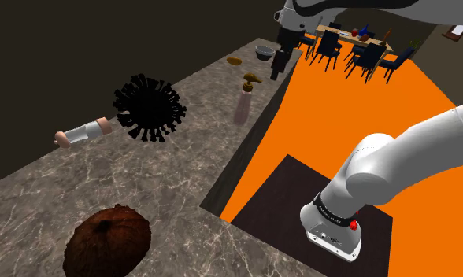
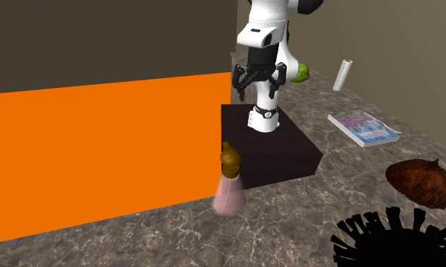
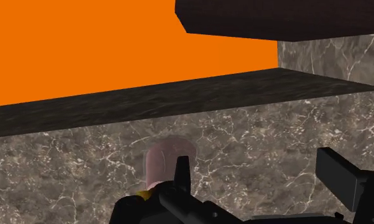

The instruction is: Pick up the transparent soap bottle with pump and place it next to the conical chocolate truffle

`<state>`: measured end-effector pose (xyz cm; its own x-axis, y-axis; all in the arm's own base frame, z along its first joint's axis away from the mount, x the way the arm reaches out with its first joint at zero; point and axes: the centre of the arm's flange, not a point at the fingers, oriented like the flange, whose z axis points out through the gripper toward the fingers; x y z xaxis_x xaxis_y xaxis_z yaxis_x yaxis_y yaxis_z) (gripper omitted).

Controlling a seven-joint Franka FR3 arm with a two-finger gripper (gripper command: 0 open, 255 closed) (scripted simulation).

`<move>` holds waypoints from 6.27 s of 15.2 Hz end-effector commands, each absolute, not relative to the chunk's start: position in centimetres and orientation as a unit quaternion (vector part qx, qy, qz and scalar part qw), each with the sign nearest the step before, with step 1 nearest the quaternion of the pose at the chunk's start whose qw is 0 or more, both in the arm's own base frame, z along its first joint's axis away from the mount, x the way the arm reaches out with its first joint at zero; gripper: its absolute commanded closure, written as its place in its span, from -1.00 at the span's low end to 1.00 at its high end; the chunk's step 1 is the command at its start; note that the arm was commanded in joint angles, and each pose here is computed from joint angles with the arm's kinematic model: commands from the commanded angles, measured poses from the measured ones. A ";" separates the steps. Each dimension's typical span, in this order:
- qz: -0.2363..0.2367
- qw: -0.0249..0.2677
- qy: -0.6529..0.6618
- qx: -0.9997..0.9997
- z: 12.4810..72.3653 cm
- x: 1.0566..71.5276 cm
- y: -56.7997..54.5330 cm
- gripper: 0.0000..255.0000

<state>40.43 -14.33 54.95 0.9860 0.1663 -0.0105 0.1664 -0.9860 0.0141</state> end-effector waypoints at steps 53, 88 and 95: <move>0.005 -0.002 0.099 0.995 54.2 50.6 -24.0 1.00; 0.005 -0.002 0.099 0.995 67.2 49.0 -10.9 1.00; 0.005 -0.002 0.099 0.995 67.2 47.9 -1.7 1.00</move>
<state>48.49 -3.07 67.01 0.9799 0.1992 0.0108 0.1992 -0.9800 -0.0024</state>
